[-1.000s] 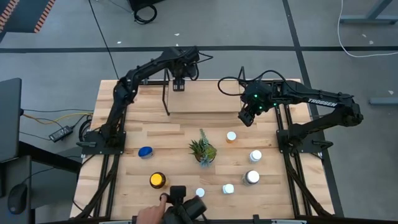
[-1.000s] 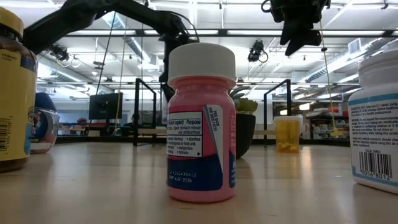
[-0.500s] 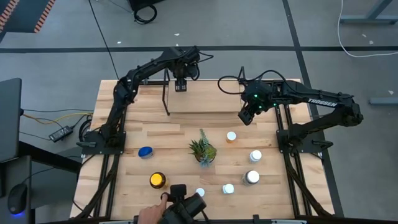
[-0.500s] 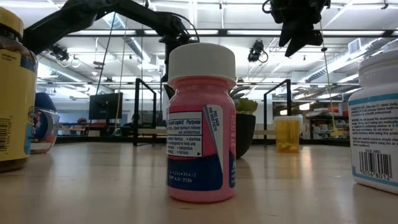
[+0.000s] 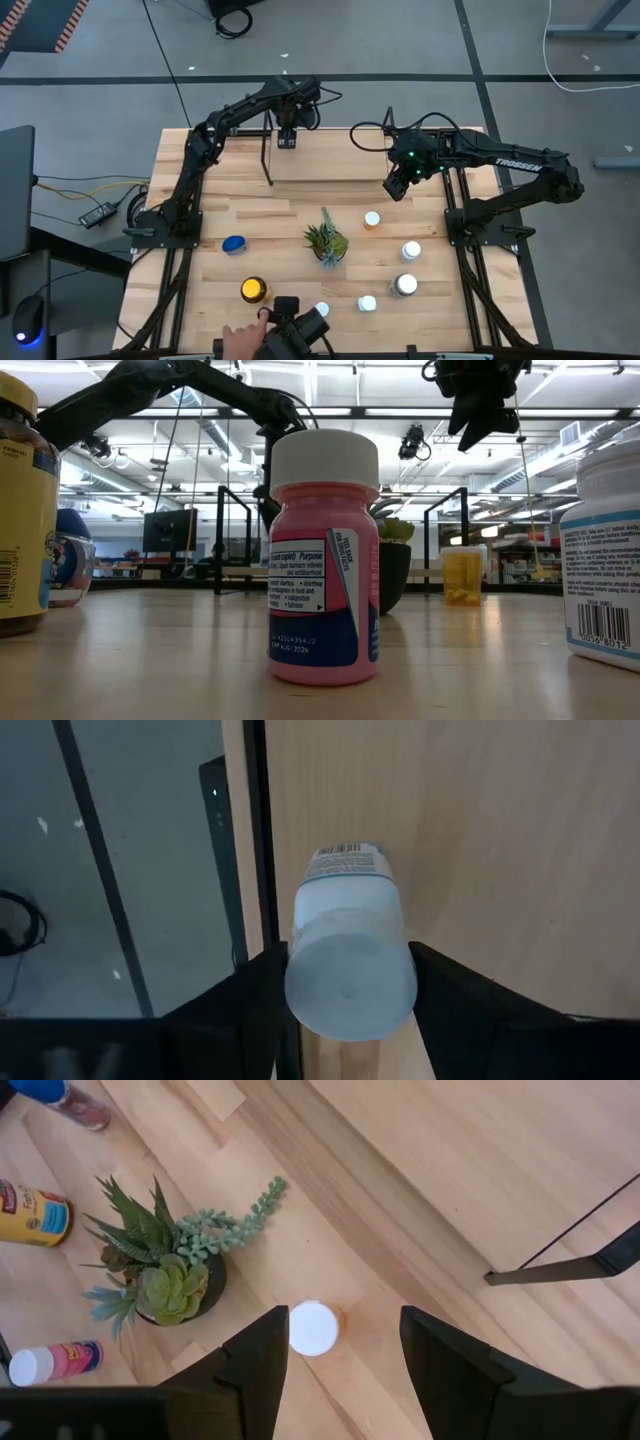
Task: Pick and place medicine bottles onto shelf by color
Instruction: Put the top white pill bottle on the shelf
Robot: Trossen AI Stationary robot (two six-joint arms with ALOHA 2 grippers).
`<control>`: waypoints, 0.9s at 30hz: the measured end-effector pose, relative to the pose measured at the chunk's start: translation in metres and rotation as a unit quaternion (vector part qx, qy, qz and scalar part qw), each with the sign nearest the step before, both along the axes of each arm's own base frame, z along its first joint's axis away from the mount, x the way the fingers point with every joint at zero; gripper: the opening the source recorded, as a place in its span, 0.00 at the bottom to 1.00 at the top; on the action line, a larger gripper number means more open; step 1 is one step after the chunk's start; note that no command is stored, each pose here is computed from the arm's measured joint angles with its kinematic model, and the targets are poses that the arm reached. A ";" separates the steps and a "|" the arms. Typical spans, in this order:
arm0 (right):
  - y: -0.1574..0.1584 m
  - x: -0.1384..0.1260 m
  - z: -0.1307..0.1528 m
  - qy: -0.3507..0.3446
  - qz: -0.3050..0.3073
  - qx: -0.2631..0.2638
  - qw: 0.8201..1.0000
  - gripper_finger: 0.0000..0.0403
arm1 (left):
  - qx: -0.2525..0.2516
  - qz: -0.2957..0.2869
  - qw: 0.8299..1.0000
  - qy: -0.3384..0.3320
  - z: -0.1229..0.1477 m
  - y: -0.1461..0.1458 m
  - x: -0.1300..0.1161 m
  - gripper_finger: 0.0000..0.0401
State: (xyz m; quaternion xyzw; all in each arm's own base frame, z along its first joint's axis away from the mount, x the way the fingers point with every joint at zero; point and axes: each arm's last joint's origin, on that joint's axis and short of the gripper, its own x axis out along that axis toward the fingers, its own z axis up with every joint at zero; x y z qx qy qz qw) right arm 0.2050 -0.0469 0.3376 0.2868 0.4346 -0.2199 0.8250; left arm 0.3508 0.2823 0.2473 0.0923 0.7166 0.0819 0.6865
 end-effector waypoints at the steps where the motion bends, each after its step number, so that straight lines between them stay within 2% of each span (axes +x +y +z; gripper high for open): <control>1: 0.000 0.000 0.000 0.000 0.000 0.000 1.000 0.50 | -0.001 0.000 1.000 0.001 0.000 0.000 0.000 0.50; 20: 0.000 0.000 0.000 0.001 0.007 -0.005 1.000 0.50 | 0.014 -0.013 1.000 0.013 -0.001 0.002 0.000 0.53; 27: 0.000 0.000 0.000 0.001 0.010 -0.006 1.000 0.50 | 0.018 0.025 0.999 0.013 0.000 -0.003 0.001 0.56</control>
